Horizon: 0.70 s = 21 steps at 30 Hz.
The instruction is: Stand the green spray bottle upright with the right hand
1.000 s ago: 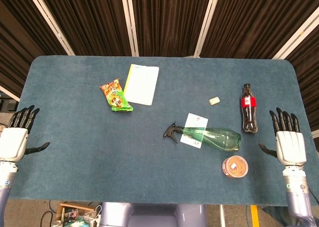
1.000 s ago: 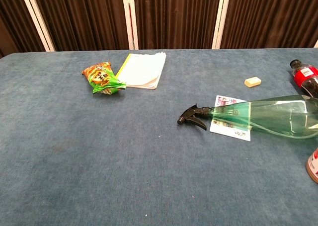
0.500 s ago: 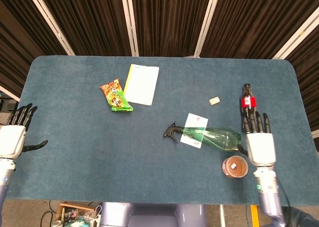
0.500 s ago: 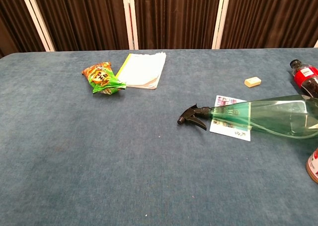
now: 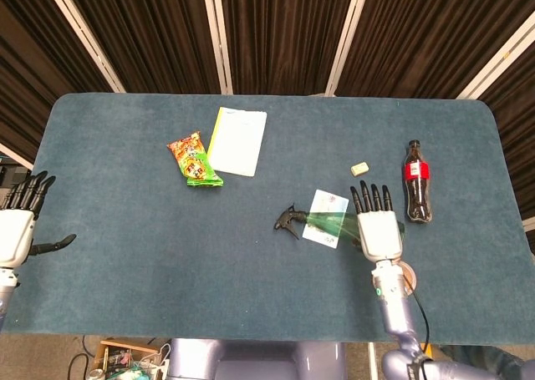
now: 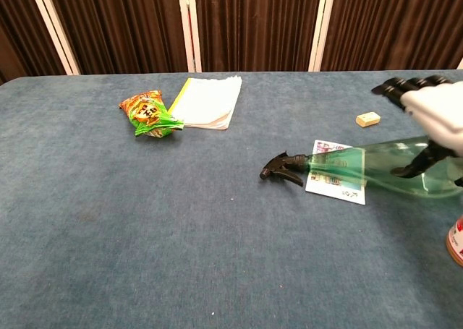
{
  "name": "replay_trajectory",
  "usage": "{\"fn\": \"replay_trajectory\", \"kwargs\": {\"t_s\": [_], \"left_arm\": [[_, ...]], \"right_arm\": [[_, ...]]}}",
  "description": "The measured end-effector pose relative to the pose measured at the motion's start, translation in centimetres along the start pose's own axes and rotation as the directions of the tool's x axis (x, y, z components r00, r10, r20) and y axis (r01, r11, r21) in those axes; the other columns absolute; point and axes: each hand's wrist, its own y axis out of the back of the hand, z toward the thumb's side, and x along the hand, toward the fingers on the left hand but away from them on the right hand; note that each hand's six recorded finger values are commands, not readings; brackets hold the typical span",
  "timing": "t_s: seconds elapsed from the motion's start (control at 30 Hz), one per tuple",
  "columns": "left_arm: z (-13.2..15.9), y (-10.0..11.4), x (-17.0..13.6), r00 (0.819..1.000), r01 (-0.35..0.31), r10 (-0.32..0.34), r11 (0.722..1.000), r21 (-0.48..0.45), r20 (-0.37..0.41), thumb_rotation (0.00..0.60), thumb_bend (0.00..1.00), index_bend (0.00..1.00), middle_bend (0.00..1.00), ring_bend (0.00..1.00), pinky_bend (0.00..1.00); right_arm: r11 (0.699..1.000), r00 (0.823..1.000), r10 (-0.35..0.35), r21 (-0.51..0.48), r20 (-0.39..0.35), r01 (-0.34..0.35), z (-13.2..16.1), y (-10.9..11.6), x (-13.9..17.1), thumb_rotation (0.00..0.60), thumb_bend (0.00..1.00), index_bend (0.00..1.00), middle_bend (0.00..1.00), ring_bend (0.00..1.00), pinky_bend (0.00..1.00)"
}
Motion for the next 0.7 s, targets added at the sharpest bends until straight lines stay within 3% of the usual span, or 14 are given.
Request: {"fn": "replay_trajectory", "kwargs": {"t_s": [0.47,0.7], "left_arm": [[-0.3,0.2,0.2,1.0,0.009,-0.009,1.0,-0.02,0.013,0.6,0.07,0.0,0.0,0.0,0.09],[-0.4,0.3,0.1,1.0,0.009,-0.009,1.0,-0.02,0.009,0.6,0.07,0.0,0.0,0.0,0.09]], "right_arm": [[0.997,0.997,0.075,0.036,-0.015,-0.075,3.5,-2.4,0.3,0.6,0.18,0.0,0.0,0.0,0.0],[0.992,0.994,0.106,0.069,-0.028,-0.104,4.0,-3.7,-0.4,0.6,0.22,0.06,0.0,0.0,0.0]]}}
